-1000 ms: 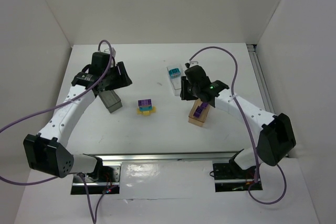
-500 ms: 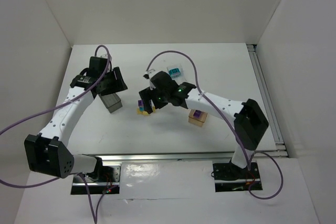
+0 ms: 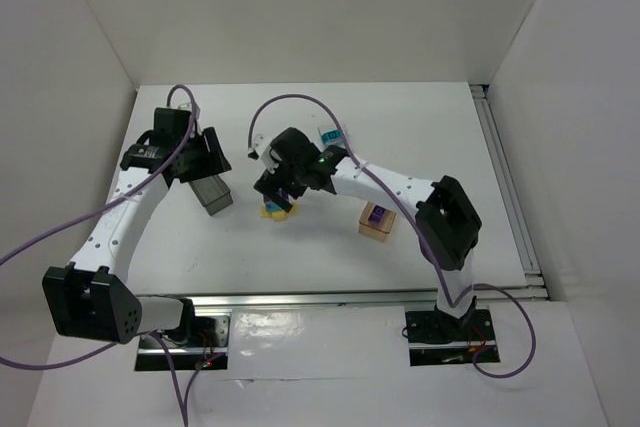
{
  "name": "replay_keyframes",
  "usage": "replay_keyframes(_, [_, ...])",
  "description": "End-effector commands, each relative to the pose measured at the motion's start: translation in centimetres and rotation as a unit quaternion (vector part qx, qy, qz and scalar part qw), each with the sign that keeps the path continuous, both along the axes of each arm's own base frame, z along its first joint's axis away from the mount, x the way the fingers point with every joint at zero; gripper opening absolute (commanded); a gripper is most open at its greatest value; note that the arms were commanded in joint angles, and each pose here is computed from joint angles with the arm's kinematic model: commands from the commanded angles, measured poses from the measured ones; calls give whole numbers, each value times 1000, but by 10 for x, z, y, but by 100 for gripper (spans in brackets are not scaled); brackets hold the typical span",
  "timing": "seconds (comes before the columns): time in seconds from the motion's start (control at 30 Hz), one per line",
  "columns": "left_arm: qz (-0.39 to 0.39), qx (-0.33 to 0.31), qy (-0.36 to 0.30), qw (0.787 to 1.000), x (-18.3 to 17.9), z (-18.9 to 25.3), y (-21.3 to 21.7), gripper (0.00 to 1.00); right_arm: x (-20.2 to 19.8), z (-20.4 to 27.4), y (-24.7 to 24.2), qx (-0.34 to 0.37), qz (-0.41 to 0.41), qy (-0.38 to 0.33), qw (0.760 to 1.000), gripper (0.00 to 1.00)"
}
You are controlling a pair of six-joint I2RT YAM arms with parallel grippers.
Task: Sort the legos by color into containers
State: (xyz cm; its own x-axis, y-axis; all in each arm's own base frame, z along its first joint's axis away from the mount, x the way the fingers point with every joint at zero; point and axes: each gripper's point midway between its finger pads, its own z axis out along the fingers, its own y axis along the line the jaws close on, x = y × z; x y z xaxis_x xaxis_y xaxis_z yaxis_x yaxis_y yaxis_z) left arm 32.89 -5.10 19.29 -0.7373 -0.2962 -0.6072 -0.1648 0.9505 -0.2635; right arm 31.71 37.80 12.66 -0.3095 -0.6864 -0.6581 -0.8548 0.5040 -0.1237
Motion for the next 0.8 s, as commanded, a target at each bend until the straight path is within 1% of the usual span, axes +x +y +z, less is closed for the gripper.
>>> replay_keyframes(0.0, [-6,-2,-32,999,2,21,3,70,1,8,12,-4,46,-6,999,95])
replay_keyframes(0.1, [-6,-7,-32,999,2,21,4,69,-1,-5,21,-20,58,10,998,92])
replay_keyframes(0.17, [-6,-7,-32,999,2,21,4,69,3,-14,25,-24,58,14,998,87])
replay_keyframes(0.23, [-9,-4,-33,999,2,21,4,69,5,-17,27,-23,58,12,998,78])
replay_keyframes(0.3, [-9,-3,-28,1000,1,18,4,69,7,-14,31,-16,58,6,998,71])
replay_keyframes(0.4, [-5,-4,-33,999,0,20,7,69,9,-14,36,-13,61,9,998,69])
replay_keyframes(0.43, [-5,-4,-33,999,0,20,7,69,8,-22,34,-22,61,17,998,69])
replay_keyframes(0.53, [-6,-3,-28,1000,-1,17,10,67,9,-22,36,-20,57,18,998,59])
replay_keyframes(0.57, [-1,-3,-29,1000,-1,17,13,67,10,-21,38,-16,57,15,998,49])
replay_keyframes(0.7, [-1,-3,-29,1000,-1,17,13,67,6,-22,37,-9,52,23,998,27])
replay_keyframes(0.77, [-1,-3,-29,1000,-1,17,13,67,7,-12,39,5,49,16,999,25])
